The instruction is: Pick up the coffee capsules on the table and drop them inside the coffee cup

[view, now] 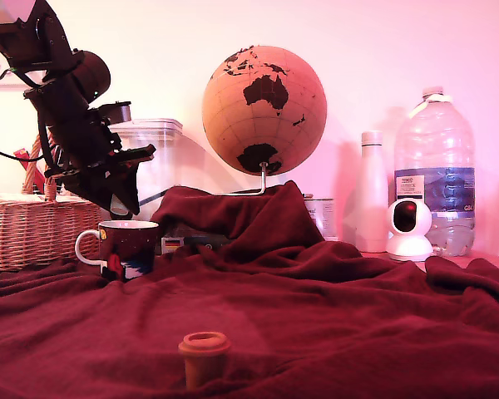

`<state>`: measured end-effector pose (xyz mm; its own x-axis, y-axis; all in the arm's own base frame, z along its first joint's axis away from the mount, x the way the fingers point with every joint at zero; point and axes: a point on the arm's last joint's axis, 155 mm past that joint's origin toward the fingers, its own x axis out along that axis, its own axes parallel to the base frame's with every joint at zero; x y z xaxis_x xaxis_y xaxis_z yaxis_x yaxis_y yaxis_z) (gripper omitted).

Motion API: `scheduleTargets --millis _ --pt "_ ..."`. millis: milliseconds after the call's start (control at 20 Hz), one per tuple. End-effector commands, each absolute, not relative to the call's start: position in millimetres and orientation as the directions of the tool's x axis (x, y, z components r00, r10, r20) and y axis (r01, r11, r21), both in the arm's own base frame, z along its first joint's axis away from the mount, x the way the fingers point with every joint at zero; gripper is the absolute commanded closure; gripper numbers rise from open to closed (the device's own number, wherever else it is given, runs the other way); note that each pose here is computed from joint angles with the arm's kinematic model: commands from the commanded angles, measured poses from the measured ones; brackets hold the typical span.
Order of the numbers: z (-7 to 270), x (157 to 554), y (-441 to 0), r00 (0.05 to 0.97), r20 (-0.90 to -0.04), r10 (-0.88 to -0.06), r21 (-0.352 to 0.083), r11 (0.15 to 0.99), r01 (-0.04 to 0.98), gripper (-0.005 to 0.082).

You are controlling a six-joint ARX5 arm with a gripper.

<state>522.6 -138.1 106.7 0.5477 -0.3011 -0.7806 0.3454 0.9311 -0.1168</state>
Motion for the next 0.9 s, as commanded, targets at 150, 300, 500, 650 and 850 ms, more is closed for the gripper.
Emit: scheduleTargets --millis 150,300,500,650,850 --pt "92.2 521.7 -136.2 0.519 -0.802 -0.295 -0.121 0.932 0.343 0.0551" --pt "92.3 522.3 -134.8 0.520 -0.802 -0.294 -0.121 0.933 0.340 0.0551" --pt "93.2 523.8 -133.7 0.526 -0.799 -0.292 -0.119 0.934 0.338 0.0457" --pt "93.5 524.7 -133.0 0.530 -0.798 -0.288 -0.114 0.935 0.336 0.0083" --pt "93.6 524.7 -133.2 0.530 -0.797 -0.289 -0.100 0.929 0.356 0.0064"
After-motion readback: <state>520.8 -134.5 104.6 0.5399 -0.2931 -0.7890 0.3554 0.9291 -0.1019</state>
